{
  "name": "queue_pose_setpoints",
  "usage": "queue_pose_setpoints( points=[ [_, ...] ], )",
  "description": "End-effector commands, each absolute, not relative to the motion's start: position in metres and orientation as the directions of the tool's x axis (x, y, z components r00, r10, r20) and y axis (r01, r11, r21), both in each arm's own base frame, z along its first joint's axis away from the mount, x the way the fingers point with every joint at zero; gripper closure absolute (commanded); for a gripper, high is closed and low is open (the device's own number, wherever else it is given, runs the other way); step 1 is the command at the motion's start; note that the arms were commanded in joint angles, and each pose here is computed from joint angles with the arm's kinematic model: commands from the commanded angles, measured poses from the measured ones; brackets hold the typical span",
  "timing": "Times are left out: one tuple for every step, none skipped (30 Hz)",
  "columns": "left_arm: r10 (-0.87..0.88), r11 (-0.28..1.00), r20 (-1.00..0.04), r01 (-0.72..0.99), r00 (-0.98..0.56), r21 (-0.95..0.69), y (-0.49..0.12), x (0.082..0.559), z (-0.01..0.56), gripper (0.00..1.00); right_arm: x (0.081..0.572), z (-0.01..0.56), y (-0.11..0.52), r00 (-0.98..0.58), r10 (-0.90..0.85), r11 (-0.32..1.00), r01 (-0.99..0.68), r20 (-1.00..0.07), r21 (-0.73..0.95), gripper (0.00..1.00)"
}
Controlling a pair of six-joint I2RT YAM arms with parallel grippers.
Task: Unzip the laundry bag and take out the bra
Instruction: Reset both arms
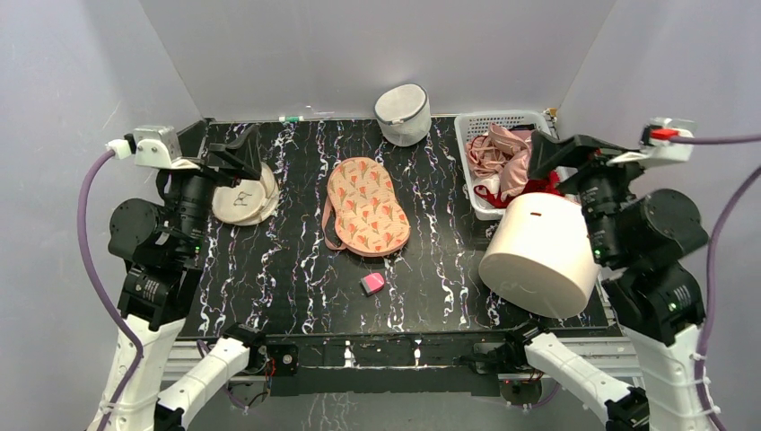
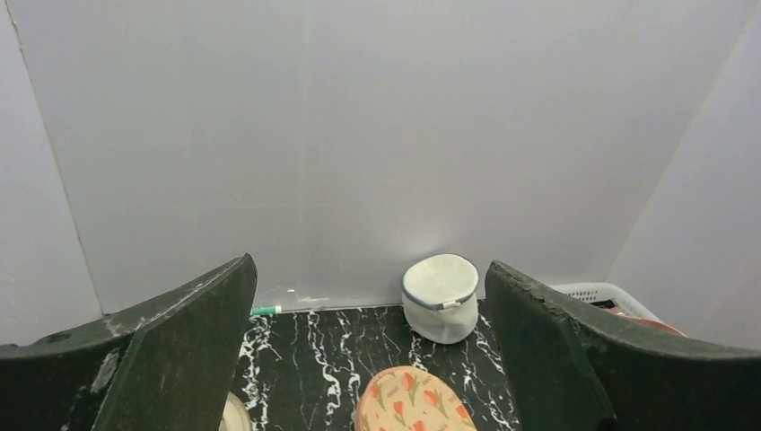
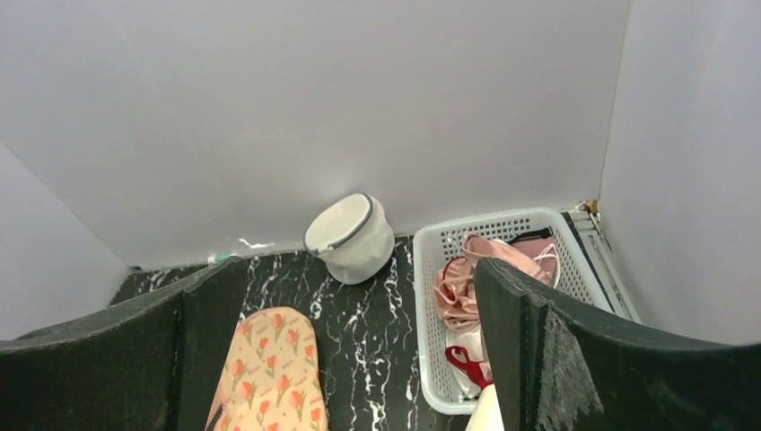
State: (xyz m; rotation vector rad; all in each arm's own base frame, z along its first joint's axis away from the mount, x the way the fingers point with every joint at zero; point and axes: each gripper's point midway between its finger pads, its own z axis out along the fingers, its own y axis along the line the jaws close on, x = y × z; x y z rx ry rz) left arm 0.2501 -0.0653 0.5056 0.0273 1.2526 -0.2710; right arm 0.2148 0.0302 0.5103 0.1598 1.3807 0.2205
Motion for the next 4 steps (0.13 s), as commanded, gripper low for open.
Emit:
queue_pose_setpoints(
  points=[
    [-0.150, 0.979, -0.935, 0.182, 0.321, -0.095, -0.0584, 0.2503, 0.5089, 0.02, 0.2291, 0.5016, 0.0448, 0.154, 0.222, 0.973, -0.100, -0.963, 0.209, 0.02],
    [-0.149, 0.979, -0.937, 0.179, 0.317, -0.095, -0.0581, 0.2511, 0.5069, 0.02, 0.2288, 0.5005, 0.0469, 0.159, 0.232, 0.970, -0.113, -0.960, 0.215, 0.02],
    [-0.147, 0.980, -0.937, 0.178, 0.317, -0.094, -0.0584, 0.2522, 0.5049, 0.02, 0.2287, 0.5019, 0.0469, 0.169, 0.246, 0.967, -0.115, -0.954, 0.229, 0.02],
    [-0.147, 0.980, -0.937, 0.178, 0.318, -0.093, -0.0588, 0.2534, 0.5033, 0.02, 0.2302, 0.5020, 0.0451, 0.175, 0.248, 0.967, -0.103, -0.953, 0.233, 0.02]
  ],
)
